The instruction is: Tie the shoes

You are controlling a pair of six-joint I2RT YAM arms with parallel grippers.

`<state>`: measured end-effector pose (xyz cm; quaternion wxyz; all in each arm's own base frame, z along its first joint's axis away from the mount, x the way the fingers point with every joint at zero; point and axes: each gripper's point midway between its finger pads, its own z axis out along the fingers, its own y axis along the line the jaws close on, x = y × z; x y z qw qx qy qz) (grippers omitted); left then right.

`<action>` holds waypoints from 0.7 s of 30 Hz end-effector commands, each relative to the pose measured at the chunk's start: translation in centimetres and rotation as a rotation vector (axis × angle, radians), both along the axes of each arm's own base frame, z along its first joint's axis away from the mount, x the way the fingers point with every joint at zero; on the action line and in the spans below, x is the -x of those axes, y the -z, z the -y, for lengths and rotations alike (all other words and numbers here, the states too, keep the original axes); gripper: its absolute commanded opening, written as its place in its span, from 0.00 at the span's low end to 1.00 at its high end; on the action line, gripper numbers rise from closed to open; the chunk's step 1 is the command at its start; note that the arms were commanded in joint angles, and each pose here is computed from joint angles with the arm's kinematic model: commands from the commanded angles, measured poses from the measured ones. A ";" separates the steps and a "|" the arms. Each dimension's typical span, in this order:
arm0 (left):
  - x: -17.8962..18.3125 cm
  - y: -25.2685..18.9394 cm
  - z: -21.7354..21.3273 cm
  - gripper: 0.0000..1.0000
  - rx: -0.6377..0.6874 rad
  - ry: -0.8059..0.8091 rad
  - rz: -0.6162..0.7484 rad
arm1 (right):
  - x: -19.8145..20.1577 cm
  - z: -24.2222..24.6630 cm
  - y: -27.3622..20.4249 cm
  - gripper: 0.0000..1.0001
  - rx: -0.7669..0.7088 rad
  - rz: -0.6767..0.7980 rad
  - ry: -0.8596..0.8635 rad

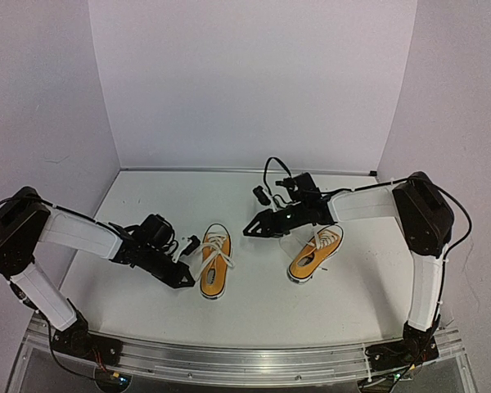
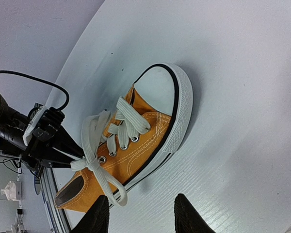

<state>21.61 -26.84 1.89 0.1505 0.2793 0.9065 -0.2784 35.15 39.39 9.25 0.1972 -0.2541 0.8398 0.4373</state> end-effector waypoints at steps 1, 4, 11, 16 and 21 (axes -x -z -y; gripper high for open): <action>-1.2 -4.8 1.3 0.00 0.090 0.032 0.137 | 0.1 0.2 -2.2 0.42 -0.030 0.040 -0.007; -1.2 -8.4 1.7 0.00 0.140 0.051 0.198 | 0.1 0.2 -2.3 0.42 -0.032 0.042 -0.007; -1.4 -12.7 3.2 0.05 0.203 0.107 0.273 | 0.0 0.2 -2.5 0.41 -0.036 0.043 -0.006; -1.4 -8.6 0.8 0.42 0.031 0.090 0.244 | 0.1 0.4 -2.7 0.41 -0.035 0.046 -0.003; -1.4 -6.4 0.7 0.46 -0.014 0.093 0.171 | 0.1 0.5 -2.4 0.41 -0.034 0.041 -0.003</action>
